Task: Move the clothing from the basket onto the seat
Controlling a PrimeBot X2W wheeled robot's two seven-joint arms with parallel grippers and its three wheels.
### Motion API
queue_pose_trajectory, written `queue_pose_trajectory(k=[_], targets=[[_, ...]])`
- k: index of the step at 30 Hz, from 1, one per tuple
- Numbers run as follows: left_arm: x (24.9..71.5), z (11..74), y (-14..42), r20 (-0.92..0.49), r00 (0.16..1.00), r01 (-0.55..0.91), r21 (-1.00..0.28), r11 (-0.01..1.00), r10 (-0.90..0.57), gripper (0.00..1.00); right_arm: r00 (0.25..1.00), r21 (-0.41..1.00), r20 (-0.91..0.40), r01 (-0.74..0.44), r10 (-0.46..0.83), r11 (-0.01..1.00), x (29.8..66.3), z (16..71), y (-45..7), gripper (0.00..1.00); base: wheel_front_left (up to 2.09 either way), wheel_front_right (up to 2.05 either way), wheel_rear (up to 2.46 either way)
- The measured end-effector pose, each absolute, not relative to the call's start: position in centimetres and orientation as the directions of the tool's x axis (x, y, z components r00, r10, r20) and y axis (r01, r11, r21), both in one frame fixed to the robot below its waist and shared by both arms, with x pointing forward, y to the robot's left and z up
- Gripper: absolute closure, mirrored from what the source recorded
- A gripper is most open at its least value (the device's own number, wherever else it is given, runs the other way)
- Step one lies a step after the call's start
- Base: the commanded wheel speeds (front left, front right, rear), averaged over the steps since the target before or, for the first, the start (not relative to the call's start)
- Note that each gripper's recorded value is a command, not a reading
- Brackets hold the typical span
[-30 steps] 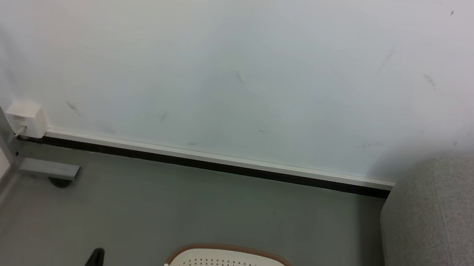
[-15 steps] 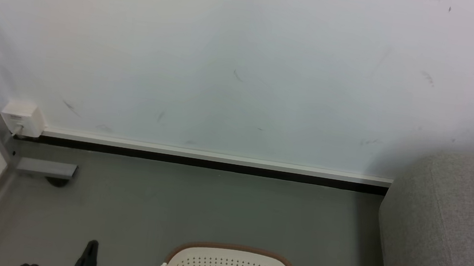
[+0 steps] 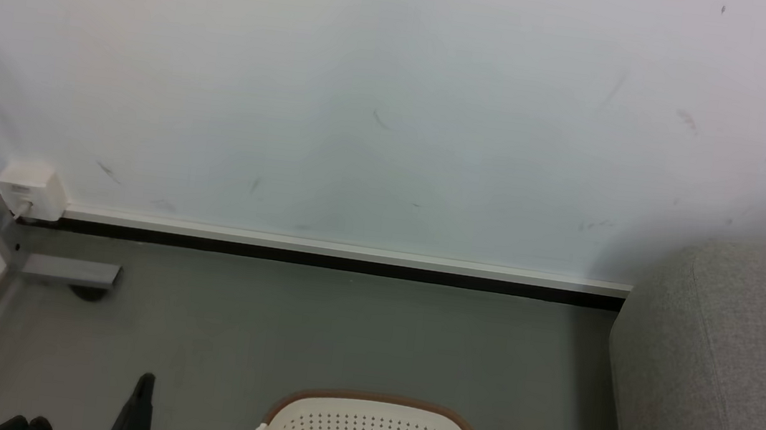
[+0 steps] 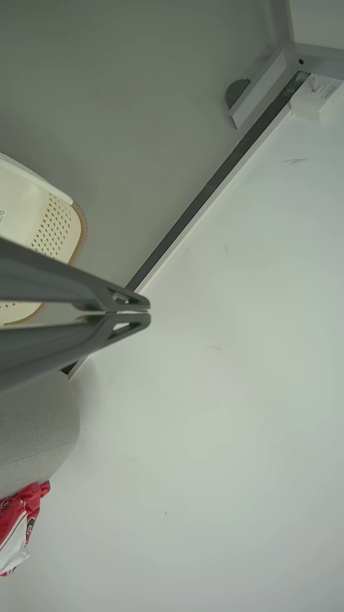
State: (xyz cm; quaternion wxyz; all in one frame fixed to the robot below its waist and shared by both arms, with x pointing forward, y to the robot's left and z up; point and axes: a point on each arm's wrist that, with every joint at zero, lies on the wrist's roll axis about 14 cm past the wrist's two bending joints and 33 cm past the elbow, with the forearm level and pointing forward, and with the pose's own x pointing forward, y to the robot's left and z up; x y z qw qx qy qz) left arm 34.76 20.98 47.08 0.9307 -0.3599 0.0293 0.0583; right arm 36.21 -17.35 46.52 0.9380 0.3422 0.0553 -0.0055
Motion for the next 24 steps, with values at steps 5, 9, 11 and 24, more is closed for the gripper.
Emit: queue_pose_trajectory(k=[5,9,11,24], targets=[[35.0,47.3,21.0,-0.098,0.991,-0.130,-0.707,0.695,0.086,1.00,0.994,0.682,-0.103,0.054,0.022,0.730,36.5,46.8,-17.5,1.00,0.00,0.00,0.00],[35.2,47.4,21.1,-0.096,0.991,-0.130,-0.742,0.657,0.088,1.00,0.995,0.719,-0.099,0.059,0.019,0.692,36.7,47.1,-17.7,1.00,0.00,0.00,0.00],[35.4,47.5,21.1,-0.097,0.992,-0.130,-0.756,0.642,0.086,1.00,0.995,0.739,-0.100,0.065,0.014,0.671,36.7,47.1,-17.8,1.00,0.00,0.00,0.00],[36.1,47.9,20.9,-0.093,0.993,-0.116,-0.846,0.520,0.071,1.00,0.996,0.833,-0.093,0.073,0.008,0.548,37.3,47.7,-18.2,1.00,0.00,0.00,0.00]])
